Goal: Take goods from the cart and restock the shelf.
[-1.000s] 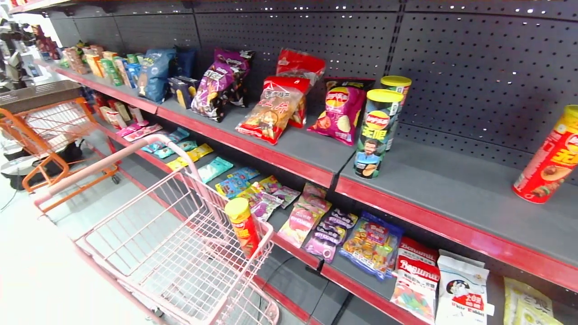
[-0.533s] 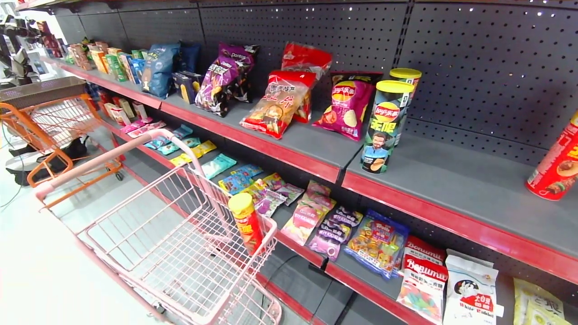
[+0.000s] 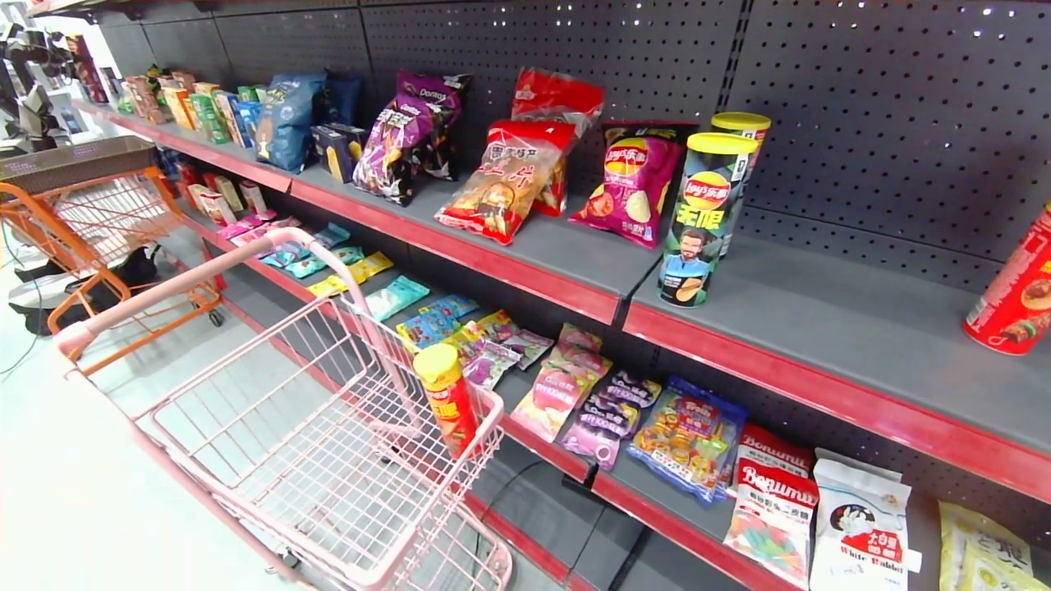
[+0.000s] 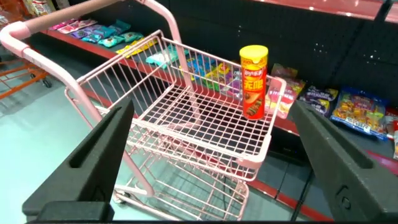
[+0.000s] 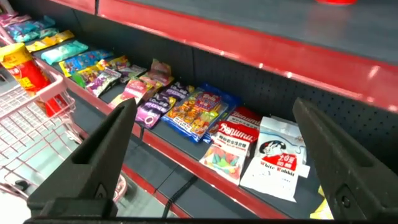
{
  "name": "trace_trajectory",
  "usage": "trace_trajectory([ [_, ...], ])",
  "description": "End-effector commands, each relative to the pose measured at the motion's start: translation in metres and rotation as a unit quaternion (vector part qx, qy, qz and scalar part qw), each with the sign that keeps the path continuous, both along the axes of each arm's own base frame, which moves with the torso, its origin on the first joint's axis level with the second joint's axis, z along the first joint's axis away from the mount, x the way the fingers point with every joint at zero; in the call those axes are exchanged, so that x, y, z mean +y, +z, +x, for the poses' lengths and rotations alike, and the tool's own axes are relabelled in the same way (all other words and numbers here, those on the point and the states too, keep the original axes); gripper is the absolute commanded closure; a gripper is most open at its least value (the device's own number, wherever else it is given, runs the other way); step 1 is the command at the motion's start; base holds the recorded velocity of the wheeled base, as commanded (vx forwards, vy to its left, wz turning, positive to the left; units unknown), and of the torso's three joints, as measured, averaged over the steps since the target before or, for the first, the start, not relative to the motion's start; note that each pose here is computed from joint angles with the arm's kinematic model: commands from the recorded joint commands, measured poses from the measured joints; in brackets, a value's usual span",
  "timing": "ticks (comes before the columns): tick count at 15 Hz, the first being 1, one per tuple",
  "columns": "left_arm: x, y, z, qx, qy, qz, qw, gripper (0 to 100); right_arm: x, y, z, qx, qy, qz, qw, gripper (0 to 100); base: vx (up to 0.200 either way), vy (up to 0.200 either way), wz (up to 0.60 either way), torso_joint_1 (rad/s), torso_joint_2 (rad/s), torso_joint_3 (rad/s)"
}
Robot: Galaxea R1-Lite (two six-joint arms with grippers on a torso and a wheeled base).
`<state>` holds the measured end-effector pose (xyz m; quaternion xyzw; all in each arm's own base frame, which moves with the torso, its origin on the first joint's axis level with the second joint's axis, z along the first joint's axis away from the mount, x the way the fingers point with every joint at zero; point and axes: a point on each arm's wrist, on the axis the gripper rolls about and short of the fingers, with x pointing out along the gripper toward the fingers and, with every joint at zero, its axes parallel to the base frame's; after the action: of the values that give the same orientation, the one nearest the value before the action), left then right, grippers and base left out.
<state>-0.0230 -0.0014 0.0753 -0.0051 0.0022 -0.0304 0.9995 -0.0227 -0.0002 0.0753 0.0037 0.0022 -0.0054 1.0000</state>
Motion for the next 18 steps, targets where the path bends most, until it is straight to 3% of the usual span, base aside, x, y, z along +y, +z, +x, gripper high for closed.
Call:
trace_trajectory([
  [1,0.0,0.0,0.0,0.0,0.001,0.0,1.0,0,0.0,0.0,0.0,-0.001,0.0,0.0,1.0,0,0.0,0.0,0.0,-0.159,0.4,0.227],
  [9,0.0,0.0,0.0,0.0,-0.001,-0.003,1.0,0,0.0,0.0,0.0,0.0,0.0,0.002,1.0,0,0.0,0.0,0.0,-0.189,0.52,0.331],
  [10,0.0,0.013,-0.003,-0.019,-0.004,-0.008,0.9998,0,0.0,0.0,0.0,0.001,0.0,0.002,1.0,0,0.0,0.0,0.0,-0.11,0.33,0.222],
  [11,0.001,0.068,-0.001,-0.032,-0.008,-0.037,0.9987,0,0.0,0.0,0.0,0.001,0.0,0.002,1.0,0,0.0,0.0,0.0,-0.061,0.19,0.129],
  [12,0.0,0.123,0.015,-0.029,-0.011,-0.089,0.9955,0,0.0,0.0,0.0,0.001,0.0,0.001,1.0,0,0.0,0.0,0.0,-0.041,0.12,0.08],
  [13,0.0,0.162,0.035,-0.021,-0.011,-0.112,0.9934,0,0.0,0.0,0.0,0.001,0.0,0.001,1.0,0,0.0,0.0,0.0,-0.022,0.06,0.041],
  [14,-0.001,0.167,0.057,0.011,-0.007,-0.106,0.9942,0,0.0,0.0,0.0,0.0,0.0,0.0,1.0,0,0.0,0.0,0.0,0.0,0.0,0.0],
  [15,-0.002,0.161,0.085,0.061,-0.016,-0.076,0.9952,0,0.0,0.0,0.0,0.0,0.0,0.002,1.0,0,0.0,0.0,0.0,0.0,0.0,0.0],
  [16,-0.004,0.154,0.118,0.105,-0.033,-0.072,0.9913,0,0.0,0.0,0.0,0.0,-0.001,0.002,1.0,0,0.0,0.0,0.0,0.0,0.0,0.0],
  [17,-0.005,0.15,0.149,0.113,-0.056,-0.069,0.9896,0,0.0,0.0,0.0,0.0,0.0,0.001,1.0,0,0.0,0.0,0.0,0.0,0.0,0.0],
  [18,-0.008,0.142,0.184,0.119,-0.088,-0.051,0.9876,0,0.0,0.0,0.0,0.0,0.0,0.001,1.0,0,0.0,0.0,0.0,0.0,0.0,0.0],
])
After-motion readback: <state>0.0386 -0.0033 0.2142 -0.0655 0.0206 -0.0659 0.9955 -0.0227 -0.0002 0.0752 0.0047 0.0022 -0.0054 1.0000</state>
